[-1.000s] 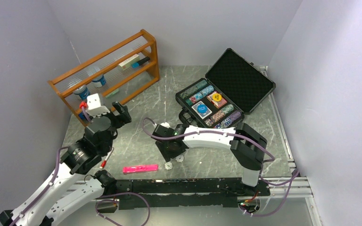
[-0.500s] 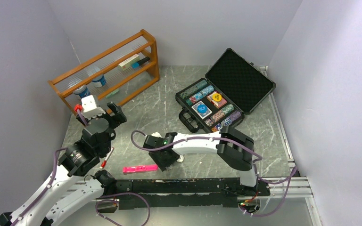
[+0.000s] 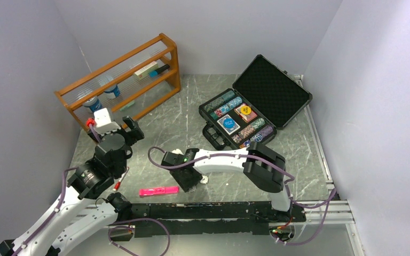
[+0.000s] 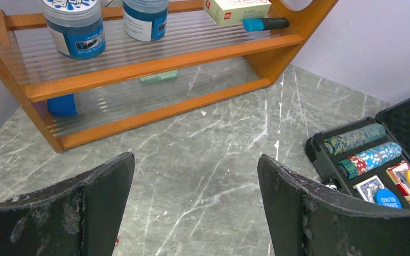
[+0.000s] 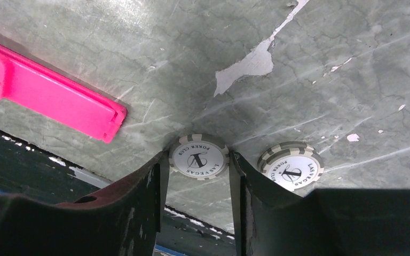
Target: Pack up texas hold em set
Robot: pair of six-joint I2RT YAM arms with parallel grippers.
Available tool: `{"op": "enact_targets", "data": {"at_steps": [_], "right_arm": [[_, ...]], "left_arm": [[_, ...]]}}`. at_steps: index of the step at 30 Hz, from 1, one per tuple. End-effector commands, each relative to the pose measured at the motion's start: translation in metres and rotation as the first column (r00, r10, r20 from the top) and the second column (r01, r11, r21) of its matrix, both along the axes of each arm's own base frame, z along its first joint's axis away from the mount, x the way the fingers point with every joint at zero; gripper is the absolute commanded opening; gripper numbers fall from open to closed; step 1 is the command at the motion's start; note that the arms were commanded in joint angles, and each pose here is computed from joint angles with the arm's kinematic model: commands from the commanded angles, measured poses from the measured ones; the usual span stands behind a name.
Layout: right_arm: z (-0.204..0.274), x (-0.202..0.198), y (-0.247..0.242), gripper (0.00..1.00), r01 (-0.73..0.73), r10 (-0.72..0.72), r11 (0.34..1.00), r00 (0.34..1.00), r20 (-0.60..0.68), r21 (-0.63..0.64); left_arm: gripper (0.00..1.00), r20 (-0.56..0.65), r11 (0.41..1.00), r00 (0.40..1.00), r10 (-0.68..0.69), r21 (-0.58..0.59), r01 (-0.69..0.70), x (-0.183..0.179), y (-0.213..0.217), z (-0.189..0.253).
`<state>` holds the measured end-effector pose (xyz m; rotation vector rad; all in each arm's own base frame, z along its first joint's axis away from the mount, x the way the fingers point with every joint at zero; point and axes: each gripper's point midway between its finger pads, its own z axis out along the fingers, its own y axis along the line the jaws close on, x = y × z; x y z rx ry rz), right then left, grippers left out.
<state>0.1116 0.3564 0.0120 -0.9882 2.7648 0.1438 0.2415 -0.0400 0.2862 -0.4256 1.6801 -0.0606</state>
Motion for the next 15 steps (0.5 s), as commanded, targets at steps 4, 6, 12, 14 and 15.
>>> {"op": "enact_targets", "data": {"at_steps": [4,6,12,14,15], "right_arm": [[-0.023,0.001,-0.015,0.34,0.013,-0.011,0.995,1.000,0.018,-0.103],[-0.010,0.006,-0.005,0.33,0.016,-0.013,0.998,0.999,0.044,-0.058],[0.032,0.014,0.010,0.35,0.038,-0.044,0.997,0.994,0.098,0.064],[0.042,0.015,0.012,0.36,0.039,-0.049,0.995,0.993,0.107,0.091],[0.046,0.016,0.011,0.37,0.043,-0.054,0.994,0.992,0.115,0.099]], "left_arm": [[0.91,0.005,1.000,1.000,0.016,-0.006,-0.016,-0.001,0.003,-0.001],[0.91,0.009,1.000,1.000,0.019,-0.004,-0.019,-0.001,0.004,0.000],[0.90,0.009,1.000,1.000,0.004,-0.006,-0.004,0.002,0.000,-0.001],[0.91,0.004,1.000,1.000,0.000,-0.005,0.000,0.003,-0.002,-0.002],[0.91,0.002,1.000,1.000,0.000,-0.005,0.000,0.003,-0.002,-0.002]]}}
